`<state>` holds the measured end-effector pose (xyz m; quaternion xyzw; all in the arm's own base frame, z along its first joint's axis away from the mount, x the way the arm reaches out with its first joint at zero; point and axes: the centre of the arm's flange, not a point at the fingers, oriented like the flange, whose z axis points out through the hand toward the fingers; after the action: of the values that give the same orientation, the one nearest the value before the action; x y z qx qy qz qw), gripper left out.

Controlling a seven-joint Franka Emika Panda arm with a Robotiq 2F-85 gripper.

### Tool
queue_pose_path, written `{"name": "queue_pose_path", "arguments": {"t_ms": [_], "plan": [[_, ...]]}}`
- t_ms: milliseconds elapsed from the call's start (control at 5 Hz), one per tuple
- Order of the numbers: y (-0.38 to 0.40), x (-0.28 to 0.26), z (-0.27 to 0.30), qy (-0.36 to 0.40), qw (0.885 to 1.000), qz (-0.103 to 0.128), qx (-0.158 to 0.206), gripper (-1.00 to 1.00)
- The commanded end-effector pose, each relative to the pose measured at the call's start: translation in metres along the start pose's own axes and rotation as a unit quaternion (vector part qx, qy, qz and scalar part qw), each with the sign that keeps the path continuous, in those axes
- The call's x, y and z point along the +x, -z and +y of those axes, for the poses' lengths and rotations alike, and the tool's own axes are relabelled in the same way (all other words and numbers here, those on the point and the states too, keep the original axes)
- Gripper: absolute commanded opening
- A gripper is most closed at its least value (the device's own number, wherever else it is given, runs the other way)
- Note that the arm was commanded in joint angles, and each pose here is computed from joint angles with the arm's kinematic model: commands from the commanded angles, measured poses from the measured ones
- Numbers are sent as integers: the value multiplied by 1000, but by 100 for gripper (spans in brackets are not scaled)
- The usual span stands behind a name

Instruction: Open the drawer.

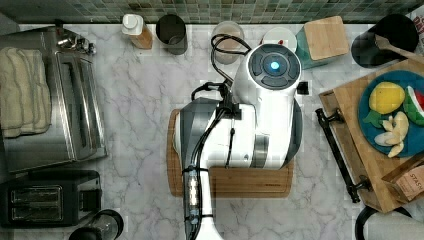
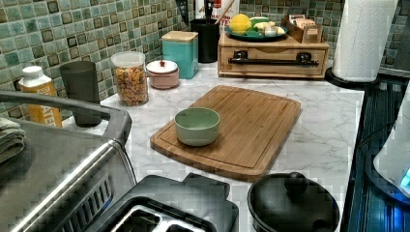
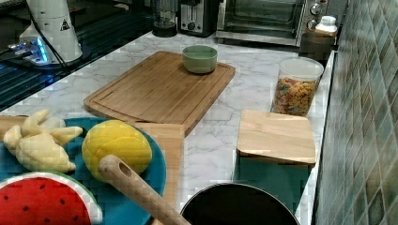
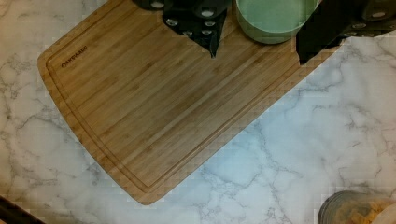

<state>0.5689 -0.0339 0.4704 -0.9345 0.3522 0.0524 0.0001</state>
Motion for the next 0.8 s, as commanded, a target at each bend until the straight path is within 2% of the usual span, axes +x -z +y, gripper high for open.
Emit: {"name": "queue_pose_path", "arguments": {"t_ms": [200,400,600,800], "plan": [[-3,2,2,-3,1000,1,5,100],[-3,2,2,-3,1000,1,5,100],[-13,-1,18,93,996,2,-3,100],[-22,1,31,182,983,19,-21,100]]}}
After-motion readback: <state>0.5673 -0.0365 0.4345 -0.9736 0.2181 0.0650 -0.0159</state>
